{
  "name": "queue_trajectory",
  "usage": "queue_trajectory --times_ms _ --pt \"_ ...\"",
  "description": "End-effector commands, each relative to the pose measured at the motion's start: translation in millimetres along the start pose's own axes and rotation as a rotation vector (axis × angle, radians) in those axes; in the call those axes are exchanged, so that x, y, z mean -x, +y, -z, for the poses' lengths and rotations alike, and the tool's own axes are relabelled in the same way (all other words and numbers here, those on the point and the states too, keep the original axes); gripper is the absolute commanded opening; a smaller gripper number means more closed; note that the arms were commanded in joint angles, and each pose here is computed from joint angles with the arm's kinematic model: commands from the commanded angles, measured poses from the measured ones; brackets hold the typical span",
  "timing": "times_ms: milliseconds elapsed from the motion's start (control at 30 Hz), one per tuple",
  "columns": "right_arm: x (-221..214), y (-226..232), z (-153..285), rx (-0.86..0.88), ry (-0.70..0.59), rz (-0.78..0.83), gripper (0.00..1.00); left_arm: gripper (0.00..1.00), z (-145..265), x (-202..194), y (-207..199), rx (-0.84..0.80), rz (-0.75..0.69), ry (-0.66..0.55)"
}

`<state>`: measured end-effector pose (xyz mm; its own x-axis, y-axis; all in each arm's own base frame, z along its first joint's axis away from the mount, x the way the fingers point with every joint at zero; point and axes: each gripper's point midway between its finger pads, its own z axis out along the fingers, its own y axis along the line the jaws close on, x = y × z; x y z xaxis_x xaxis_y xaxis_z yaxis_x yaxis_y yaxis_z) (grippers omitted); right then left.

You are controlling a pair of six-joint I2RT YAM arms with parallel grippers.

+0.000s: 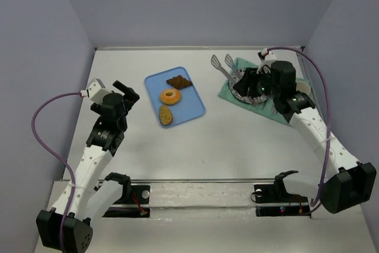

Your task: Place the bread

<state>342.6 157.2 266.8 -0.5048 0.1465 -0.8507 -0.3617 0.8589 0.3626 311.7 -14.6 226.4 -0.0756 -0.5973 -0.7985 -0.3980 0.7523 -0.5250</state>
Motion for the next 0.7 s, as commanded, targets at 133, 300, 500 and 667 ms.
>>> queue_trajectory --times_ms 133,300,500,667 --pt "-47 77 -36 0.245 0.117 0.139 0.55 0.99 3 12 -7 -0.028 0.027 -0.033" --pt "-69 75 -51 0.206 0.168 0.110 0.53 0.99 5 13 -7 -0.031 0.031 -0.036" --pt "-113 45 -50 0.018 0.174 0.044 0.54 0.99 3 12 -4 -0.014 0.028 -0.038" --pt "-167 22 -31 -0.077 0.186 -0.123 0.56 0.99 -1 9 -3 -0.004 0.022 -0.032"
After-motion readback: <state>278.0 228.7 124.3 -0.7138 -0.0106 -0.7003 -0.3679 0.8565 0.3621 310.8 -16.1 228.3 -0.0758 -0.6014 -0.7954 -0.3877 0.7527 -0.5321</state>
